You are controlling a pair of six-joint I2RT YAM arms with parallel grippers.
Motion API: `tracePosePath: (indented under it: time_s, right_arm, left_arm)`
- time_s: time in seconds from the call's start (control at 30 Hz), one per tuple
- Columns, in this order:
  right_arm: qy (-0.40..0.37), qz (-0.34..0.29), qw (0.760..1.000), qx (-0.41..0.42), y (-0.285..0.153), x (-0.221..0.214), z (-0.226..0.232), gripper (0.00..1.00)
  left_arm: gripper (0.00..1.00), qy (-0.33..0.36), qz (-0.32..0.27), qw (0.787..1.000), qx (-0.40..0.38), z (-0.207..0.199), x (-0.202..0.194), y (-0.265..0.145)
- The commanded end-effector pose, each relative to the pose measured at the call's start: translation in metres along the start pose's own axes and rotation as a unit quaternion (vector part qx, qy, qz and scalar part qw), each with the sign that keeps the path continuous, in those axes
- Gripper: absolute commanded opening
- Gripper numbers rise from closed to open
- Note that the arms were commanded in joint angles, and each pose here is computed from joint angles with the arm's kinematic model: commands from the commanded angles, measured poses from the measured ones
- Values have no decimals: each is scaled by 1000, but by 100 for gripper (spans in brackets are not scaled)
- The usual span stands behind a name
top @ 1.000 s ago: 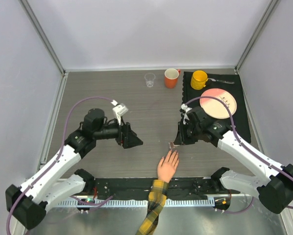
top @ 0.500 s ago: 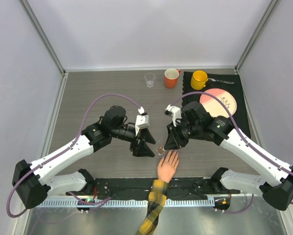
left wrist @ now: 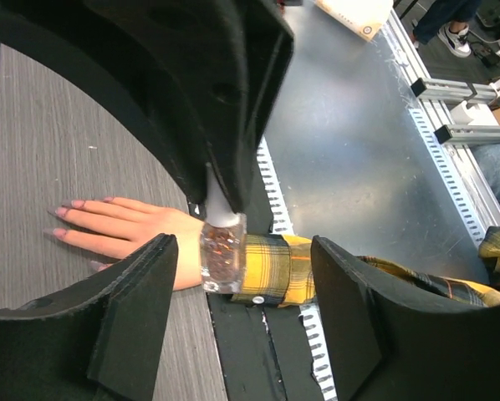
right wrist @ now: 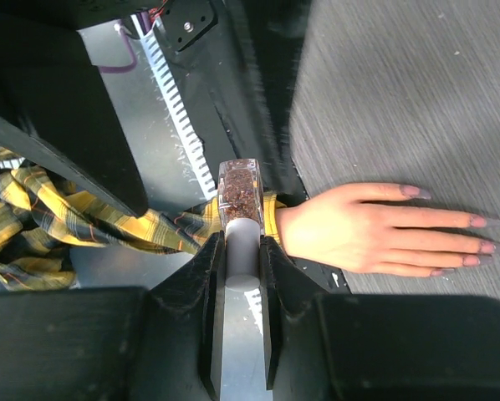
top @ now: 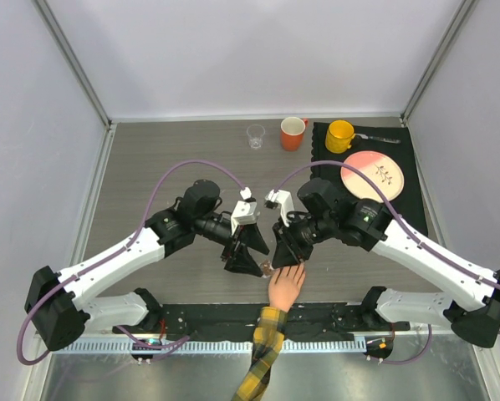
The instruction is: Paint the nails
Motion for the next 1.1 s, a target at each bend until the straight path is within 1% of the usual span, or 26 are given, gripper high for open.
tracePosePath:
  time_s: [0.0,0.2,0.33,0.47,0.5,0.57,0.67,0.7,0.73,0.77,0.8,0.83,0.87,0.9,0.93,0.97,1.0,1.03,1.07]
  right_arm:
    - [-28,-19,999,14,-6,14,20,1]
    - [-36,-62,997,-8,-18,29,23,1]
    - [-39,-84,996,-16,-20,39,23,1]
    - [-40,-90,995,-11,-19,43,25,1]
    - [-41,-90,995,-11,-19,44,25,1]
    - [-42,-92,995,-11,-19,45,25,1]
    - [-40,-97,994,-11,-20,47,26,1]
    - [-35,-101,994,-13,-19,48,26,1]
    - [-32,-110,993,-24,-21,51,23,1]
    - [-26,-123,991,-34,-22,55,20,2]
    - [-17,-131,990,-46,-22,57,17,18]
    - [4,-140,989,-53,-23,58,15,25]
    - [13,-169,983,-67,-28,66,13,31]
    - [30,-182,980,-77,-28,67,9,41]
    - [64,-204,974,-80,-31,70,9,45]
    - [75,-248,962,-86,-42,80,9,48]
    - [94,-259,957,-87,-40,76,4,53]
    - [105,-274,952,-83,-41,77,4,54]
    - [121,-302,943,-64,-45,85,9,55]
  left_arm:
    - [71,30,-10,999,5,1,7,0]
    - [71,9,1,1000,-18,-3,0,4]
    - [70,8,1,1000,-24,-7,1,4]
    - [63,7,3,1000,-20,-6,0,4]
    - [58,5,5,1000,-21,-6,-1,5]
    - [53,6,4,1000,-25,-7,1,5]
    - [36,13,7,1000,-10,-2,2,4]
    - [20,9,12,1000,-6,-1,0,4]
    - [12,12,14,1000,-3,-1,1,3]
    - [5,19,17,1000,13,4,3,2]
    - [0,18,19,999,24,7,4,2]
    - [0,20,20,999,36,10,4,1]
    - [0,17,21,998,48,12,3,0]
    - [0,18,22,997,70,19,3,-1]
    - [0,18,20,996,85,22,4,-2]
    - [0,17,17,995,95,23,3,-4]
    - [0,19,9,993,115,28,7,-4]
    - [0,19,4,992,123,30,8,-5]
    - [0,27,-1,991,130,30,8,-7]
Point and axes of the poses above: each gripper's point midway between its finger pads, its own y axis out along the fingers, its own z axis along the line the jaws close on, x = y × z, the point moved 2 cm from there along -y, back along the fingers, and after that the axes turned 5 degrees about y, right-handed, at the moved point
